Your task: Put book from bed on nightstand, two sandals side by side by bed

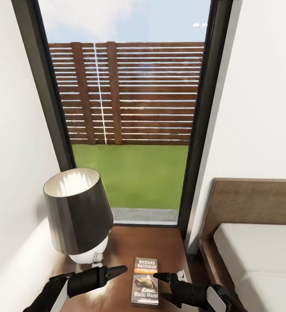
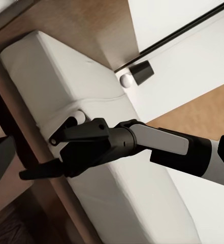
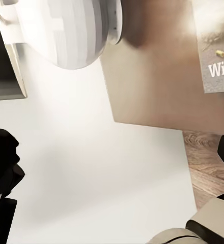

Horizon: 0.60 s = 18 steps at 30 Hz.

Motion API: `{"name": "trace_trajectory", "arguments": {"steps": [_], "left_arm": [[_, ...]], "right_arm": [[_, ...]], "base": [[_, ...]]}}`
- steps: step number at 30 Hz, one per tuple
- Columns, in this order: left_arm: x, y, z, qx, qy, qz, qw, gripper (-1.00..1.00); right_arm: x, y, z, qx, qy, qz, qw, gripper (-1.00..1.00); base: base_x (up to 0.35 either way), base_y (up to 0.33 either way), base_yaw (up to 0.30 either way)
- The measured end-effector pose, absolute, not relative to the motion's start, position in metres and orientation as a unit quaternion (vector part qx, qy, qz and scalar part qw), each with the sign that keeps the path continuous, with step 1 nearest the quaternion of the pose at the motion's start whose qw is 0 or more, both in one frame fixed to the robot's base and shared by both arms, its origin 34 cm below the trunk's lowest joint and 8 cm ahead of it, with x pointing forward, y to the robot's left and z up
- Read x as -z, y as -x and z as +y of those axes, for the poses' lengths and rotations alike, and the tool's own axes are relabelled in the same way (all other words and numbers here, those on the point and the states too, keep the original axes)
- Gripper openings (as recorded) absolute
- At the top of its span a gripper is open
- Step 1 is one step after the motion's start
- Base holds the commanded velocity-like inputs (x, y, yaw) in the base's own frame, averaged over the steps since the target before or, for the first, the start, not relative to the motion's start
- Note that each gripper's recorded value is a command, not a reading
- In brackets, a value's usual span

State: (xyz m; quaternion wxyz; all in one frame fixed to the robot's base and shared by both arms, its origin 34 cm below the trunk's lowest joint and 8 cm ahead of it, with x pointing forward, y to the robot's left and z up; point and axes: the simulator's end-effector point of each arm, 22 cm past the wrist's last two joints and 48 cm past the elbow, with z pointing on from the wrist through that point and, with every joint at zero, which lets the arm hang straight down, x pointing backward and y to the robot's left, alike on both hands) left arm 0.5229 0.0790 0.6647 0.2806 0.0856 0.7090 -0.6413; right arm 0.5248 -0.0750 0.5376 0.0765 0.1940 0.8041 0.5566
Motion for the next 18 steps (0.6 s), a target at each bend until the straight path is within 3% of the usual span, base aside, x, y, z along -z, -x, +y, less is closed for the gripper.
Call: {"name": "trace_trajectory", "arguments": {"steps": [8, 14, 18], "left_arm": [[-0.667, -0.530, 0.081, 0.620, -0.076, 0.729, 0.279, 1.00], [-0.660, -0.538, 0.086, 0.589, -0.065, 0.755, 0.282, 1.00], [-0.654, -0.541, 0.088, 0.568, -0.065, 0.768, 0.289, 1.00]], "right_arm": [[-0.557, -0.531, -0.075, -0.558, -0.191, 0.803, 0.082, 1.00], [-0.610, -0.570, -0.079, -0.569, -0.147, 0.796, 0.144, 1.00], [-0.626, -0.591, -0.136, -0.536, -0.131, 0.813, 0.187, 1.00]], "base": [[0.000, 0.000, 0.000], [0.000, 0.000, 0.000], [0.000, 0.000, 0.000]]}}
